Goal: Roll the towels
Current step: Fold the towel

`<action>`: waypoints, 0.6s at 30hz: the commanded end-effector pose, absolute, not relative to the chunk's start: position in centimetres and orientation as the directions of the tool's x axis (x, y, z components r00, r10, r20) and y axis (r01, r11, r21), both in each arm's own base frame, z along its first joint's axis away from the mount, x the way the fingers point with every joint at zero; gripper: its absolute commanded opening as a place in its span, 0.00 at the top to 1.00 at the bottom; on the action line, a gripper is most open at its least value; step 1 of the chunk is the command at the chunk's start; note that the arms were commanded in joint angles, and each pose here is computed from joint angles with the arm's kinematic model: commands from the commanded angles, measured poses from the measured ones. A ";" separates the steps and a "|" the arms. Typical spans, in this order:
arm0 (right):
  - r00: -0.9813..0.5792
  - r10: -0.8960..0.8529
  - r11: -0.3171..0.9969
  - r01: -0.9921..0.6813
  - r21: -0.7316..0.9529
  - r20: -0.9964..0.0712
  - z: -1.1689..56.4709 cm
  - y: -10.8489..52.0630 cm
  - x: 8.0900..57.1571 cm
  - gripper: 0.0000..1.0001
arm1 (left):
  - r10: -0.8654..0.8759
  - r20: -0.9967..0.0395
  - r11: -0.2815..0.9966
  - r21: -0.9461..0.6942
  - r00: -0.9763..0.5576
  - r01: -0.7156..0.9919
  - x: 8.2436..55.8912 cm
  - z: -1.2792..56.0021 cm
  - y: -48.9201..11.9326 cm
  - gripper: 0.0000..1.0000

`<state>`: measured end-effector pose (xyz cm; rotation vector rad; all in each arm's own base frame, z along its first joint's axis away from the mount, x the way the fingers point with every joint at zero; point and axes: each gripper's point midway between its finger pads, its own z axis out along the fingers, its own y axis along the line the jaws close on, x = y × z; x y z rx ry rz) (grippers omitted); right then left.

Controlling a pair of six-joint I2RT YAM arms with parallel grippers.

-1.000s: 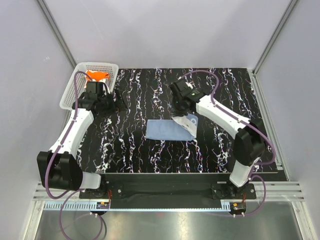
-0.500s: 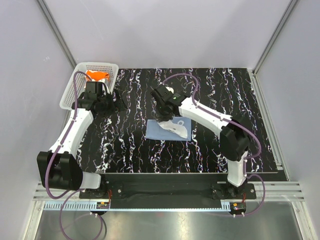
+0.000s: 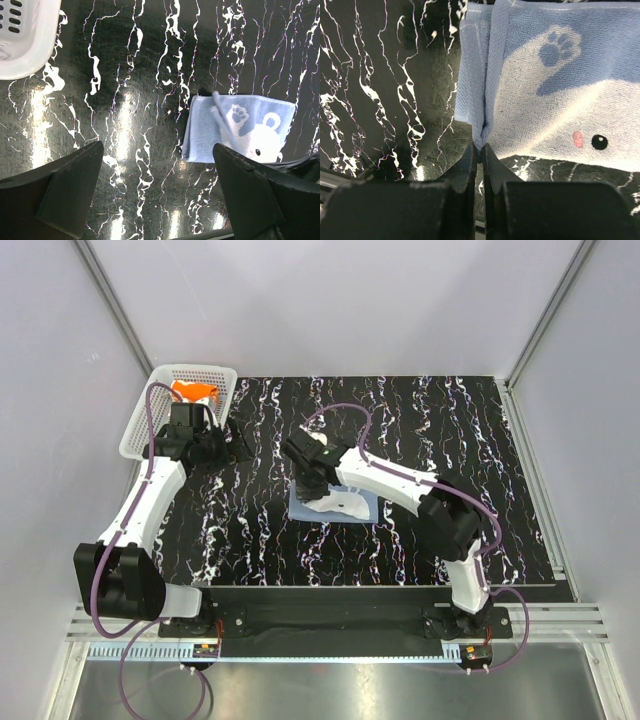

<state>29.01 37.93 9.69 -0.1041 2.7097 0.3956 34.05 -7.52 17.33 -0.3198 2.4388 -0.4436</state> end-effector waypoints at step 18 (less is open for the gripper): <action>-0.925 -0.082 0.936 -0.199 0.289 -0.372 5.0 42.4 27.7 0.48 | -0.331 -0.581 0.915 -0.390 -0.744 -0.103 35.1 18.9 -7.1 0.03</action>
